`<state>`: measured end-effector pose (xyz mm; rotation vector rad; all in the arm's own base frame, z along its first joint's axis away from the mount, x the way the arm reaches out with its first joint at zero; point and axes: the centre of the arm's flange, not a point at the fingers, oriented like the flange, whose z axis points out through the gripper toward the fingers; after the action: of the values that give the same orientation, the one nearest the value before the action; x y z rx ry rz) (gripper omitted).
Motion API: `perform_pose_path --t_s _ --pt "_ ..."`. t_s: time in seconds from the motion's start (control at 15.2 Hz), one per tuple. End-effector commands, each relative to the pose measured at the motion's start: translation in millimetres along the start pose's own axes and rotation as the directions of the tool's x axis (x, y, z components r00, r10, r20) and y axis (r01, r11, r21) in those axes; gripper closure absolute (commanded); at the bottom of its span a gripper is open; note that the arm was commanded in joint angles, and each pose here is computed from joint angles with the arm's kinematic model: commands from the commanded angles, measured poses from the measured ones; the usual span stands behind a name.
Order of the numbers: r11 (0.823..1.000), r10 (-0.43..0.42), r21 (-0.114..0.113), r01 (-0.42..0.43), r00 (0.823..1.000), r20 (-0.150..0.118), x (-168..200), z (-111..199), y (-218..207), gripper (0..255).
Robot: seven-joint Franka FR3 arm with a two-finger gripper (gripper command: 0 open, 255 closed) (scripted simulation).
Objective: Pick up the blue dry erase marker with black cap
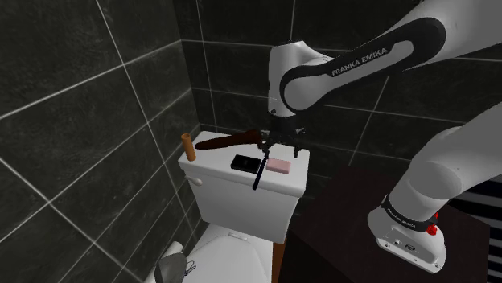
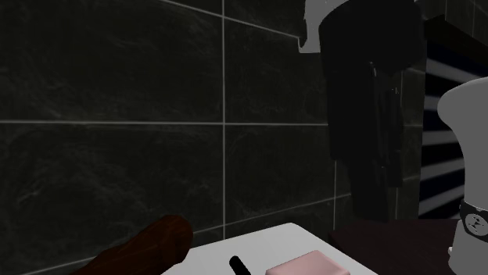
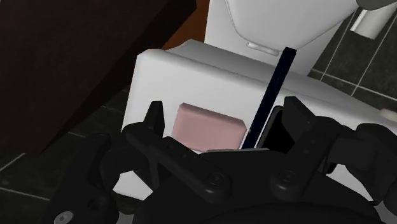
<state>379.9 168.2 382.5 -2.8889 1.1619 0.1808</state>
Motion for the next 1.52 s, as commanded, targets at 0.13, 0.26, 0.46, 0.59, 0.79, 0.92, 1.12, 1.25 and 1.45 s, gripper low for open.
perform_pose_path --t_s 0.13,0.26,0.46,0.59,0.79,0.92,1.12,1.25,1.45 --pt "0.986 0.169 0.005 -0.169 0.986 -0.013 8 36 -39 0" --pt "0.969 0.249 0.007 -0.248 0.968 -0.020 17 54 -56 0" --pt "0.944 0.331 0.009 -0.331 0.943 -0.027 27 72 -74 0" --pt "0.944 0.331 0.009 -0.331 0.943 -0.027 28 83 -75 0" --pt "0.944 0.331 0.009 -0.331 0.943 -0.027 30 98 -75 0" --pt "0.944 0.331 0.009 -0.331 0.943 -0.027 32 112 -75 0" --pt "0.944 0.331 0.009 -0.331 0.943 -0.027 32 112 -75 255" --pt "0.944 0.331 0.009 -0.331 0.943 -0.027 32 112 -75 255" --pt "0.944 0.331 0.009 -0.331 0.943 -0.027 32 112 -76 255"
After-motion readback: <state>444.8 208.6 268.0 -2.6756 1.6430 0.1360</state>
